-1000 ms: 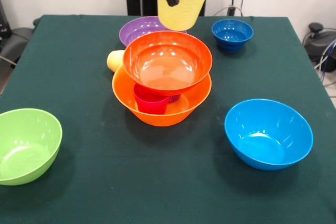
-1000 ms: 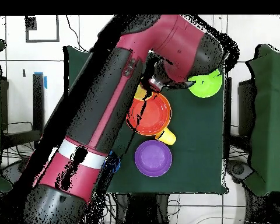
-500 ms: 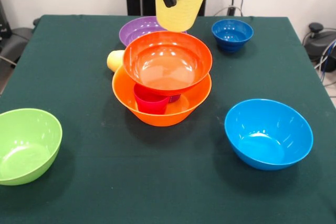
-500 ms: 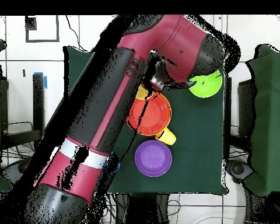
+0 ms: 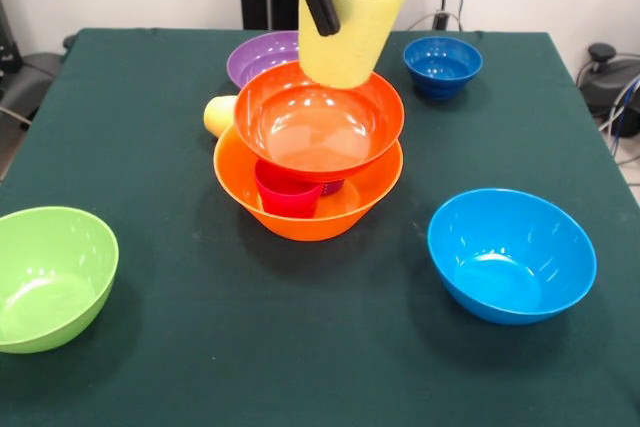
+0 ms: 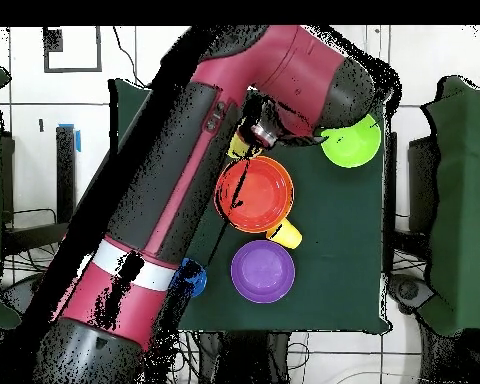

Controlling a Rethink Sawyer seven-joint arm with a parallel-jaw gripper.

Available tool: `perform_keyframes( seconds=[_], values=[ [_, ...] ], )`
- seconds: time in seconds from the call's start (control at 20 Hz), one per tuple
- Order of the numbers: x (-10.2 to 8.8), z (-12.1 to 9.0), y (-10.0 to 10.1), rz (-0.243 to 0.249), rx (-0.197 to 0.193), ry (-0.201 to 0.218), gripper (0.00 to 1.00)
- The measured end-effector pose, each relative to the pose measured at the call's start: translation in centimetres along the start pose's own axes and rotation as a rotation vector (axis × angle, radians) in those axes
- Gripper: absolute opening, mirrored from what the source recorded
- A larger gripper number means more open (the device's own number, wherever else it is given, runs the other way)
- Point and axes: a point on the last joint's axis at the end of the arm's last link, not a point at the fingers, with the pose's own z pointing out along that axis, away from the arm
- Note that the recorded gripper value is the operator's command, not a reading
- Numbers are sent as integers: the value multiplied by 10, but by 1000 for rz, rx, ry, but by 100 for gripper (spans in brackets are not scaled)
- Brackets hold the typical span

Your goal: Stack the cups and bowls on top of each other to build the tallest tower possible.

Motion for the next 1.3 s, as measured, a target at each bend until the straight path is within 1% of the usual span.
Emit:
perform_keyframes(
  seconds=[0.1,0.25,0.45,0.6,0.85,0.9,1.0,1.3],
  values=[
    [-3,2,-1,-2,26,-6,0],
    [-4,7,-2,-1,43,-13,0],
    [-3,11,-2,7,57,-24,0],
    [1,15,-1,21,63,-34,0],
    [11,20,-1,44,62,-46,0],
    [16,23,0,55,57,-53,0],
    [17,24,0,57,55,-55,0],
    [27,35,1,77,35,-74,0]
  ],
)
